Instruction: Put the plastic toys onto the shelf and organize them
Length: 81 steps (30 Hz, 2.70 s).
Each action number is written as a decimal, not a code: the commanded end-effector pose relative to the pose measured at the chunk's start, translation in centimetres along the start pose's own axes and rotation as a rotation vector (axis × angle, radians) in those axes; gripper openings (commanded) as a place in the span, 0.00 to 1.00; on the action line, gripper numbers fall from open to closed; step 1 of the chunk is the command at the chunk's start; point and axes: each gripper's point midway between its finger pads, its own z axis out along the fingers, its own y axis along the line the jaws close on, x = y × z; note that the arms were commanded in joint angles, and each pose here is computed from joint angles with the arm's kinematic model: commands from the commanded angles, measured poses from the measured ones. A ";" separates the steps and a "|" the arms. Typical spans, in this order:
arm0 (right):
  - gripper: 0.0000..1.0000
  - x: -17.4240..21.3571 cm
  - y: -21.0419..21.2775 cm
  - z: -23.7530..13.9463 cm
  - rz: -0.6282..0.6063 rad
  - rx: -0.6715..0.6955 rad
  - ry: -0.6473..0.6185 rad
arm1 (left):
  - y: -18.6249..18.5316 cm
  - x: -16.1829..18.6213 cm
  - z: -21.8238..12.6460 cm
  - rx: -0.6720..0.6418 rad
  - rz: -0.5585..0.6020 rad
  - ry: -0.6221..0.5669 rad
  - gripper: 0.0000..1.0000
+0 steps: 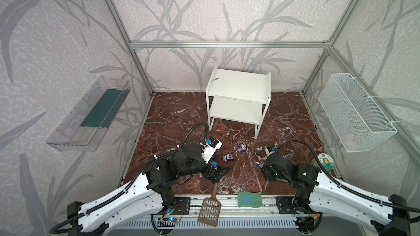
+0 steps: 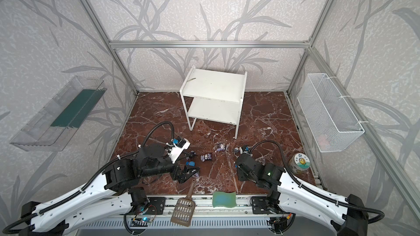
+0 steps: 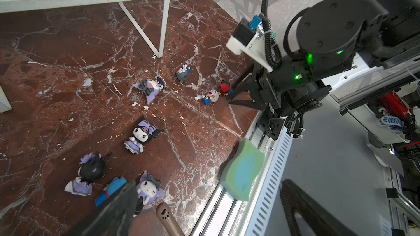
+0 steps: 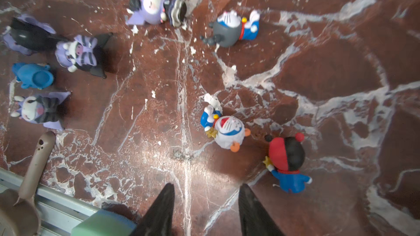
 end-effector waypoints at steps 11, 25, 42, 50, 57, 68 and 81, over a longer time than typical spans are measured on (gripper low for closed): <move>0.64 -1.5 0.9 3.5 0.227 -0.140 0.034 | -0.4 -0.9 -0.2 0.022 0.019 -0.045 1.00; 0.71 -4.6 3.1 6.8 0.103 -0.191 0.111 | -0.4 -0.8 -0.2 0.018 0.021 -0.030 1.00; 0.68 -2.6 0.6 4.1 0.057 -0.093 0.065 | -0.6 -1.1 0.2 0.021 0.053 -0.017 1.00; 0.56 -1.4 1.7 4.5 0.070 -0.150 0.090 | -0.7 -1.0 0.2 0.031 0.050 -0.021 1.00; 0.50 -1.3 2.8 5.7 0.056 -0.149 0.118 | -0.8 -1.1 -0.2 0.038 0.045 -0.032 1.00; 0.44 -1.9 4.4 6.8 0.019 -0.133 0.107 | -0.8 -1.2 -0.8 0.035 0.044 -0.053 1.00; 0.46 -2.4 4.8 7.8 -0.004 -0.111 0.110 | -0.8 -1.3 -0.8 0.031 0.049 -0.057 1.00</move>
